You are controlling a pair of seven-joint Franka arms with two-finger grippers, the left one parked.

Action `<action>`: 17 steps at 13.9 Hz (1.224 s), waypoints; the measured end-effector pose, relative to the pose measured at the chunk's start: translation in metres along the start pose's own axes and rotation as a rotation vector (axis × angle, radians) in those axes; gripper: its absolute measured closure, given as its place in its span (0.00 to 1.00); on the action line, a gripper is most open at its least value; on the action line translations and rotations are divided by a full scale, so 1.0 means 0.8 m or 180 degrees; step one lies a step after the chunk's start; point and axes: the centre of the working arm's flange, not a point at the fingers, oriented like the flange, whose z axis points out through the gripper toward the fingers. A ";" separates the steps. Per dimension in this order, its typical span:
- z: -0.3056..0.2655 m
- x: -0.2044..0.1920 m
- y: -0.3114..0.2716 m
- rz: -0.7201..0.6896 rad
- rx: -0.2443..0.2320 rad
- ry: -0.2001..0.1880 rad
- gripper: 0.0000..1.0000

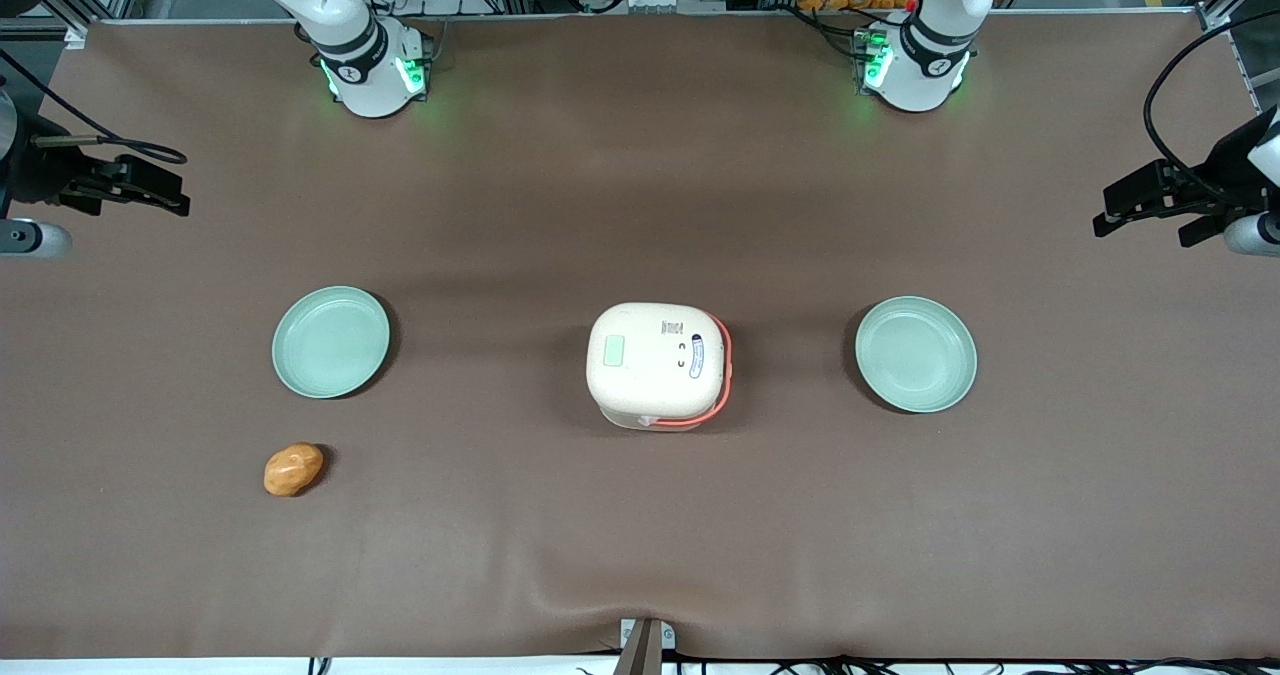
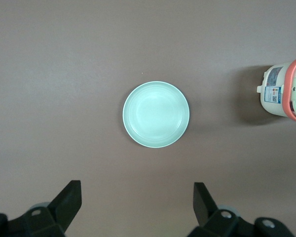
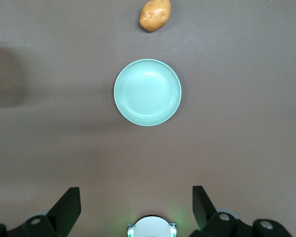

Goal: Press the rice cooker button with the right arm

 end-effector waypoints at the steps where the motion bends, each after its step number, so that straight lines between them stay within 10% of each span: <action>1: 0.000 0.000 -0.001 -0.0003 0.0000 0.0000 0.00; 12: 0.006 -0.007 -0.131 -0.0488 -0.0037 0.0066 0.00; 17: 0.026 0.002 -0.248 -0.0634 0.0065 0.0358 0.00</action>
